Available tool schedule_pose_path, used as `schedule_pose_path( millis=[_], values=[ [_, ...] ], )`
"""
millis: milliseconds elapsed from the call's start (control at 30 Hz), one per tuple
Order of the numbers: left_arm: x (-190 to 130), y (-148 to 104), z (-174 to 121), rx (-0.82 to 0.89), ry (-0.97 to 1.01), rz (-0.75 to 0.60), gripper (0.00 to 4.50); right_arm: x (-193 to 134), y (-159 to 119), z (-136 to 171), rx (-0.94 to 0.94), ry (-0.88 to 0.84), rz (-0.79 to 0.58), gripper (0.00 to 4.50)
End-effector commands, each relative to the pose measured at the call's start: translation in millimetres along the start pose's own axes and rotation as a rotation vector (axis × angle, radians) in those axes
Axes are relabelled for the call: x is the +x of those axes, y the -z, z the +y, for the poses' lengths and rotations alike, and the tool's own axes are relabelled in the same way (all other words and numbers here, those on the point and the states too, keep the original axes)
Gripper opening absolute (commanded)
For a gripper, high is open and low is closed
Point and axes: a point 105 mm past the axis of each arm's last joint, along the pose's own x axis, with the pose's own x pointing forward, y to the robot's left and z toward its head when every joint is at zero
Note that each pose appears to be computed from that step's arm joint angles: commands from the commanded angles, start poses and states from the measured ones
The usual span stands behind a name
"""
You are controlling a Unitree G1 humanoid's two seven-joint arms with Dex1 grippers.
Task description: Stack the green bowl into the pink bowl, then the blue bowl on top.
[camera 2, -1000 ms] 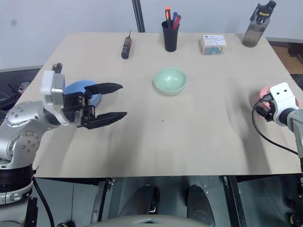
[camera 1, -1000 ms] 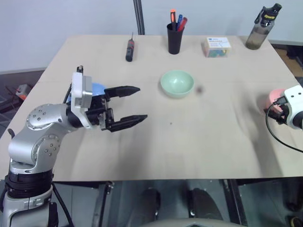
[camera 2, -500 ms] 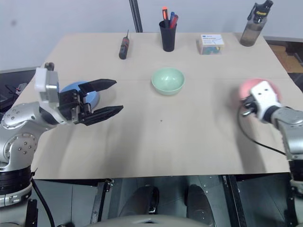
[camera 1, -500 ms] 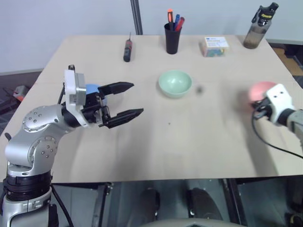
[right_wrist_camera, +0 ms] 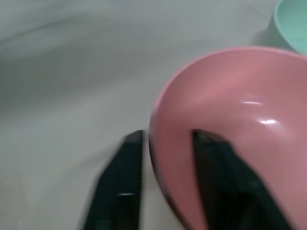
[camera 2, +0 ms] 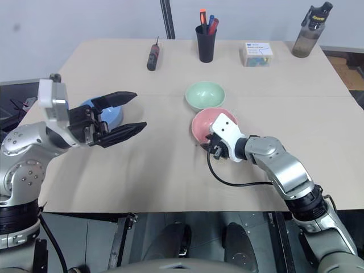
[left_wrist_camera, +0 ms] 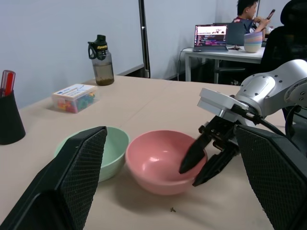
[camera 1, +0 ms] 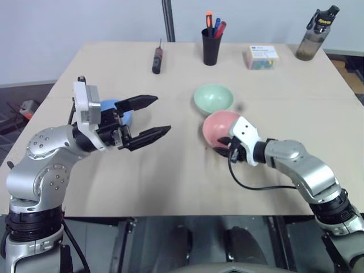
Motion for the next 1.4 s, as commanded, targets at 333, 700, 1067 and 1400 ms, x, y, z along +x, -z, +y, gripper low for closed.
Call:
schedule_pose_path(
  millis=[333, 700, 1067, 1400],
  values=[
    [0, -3, -7, 0.051, -0.017, -0.018, 4.50, -50, -91, -89, -0.275, 0.275, -0.211, 4.42],
    [-3, -3, -17, 0.048, -0.053, -0.010, 4.50, 13, -68, -173, 0.521, 0.430, -0.295, 4.42],
    [-8, -8, -24, 0.049, -0.098, 0.000, 4.50, 37, -47, -169, 0.585, 0.401, -0.208, 3.18],
    [-14, -8, -24, 0.054, -0.125, 0.015, 4.50, 40, -58, -168, 0.531, 0.377, -0.232, 0.02]
  ],
)
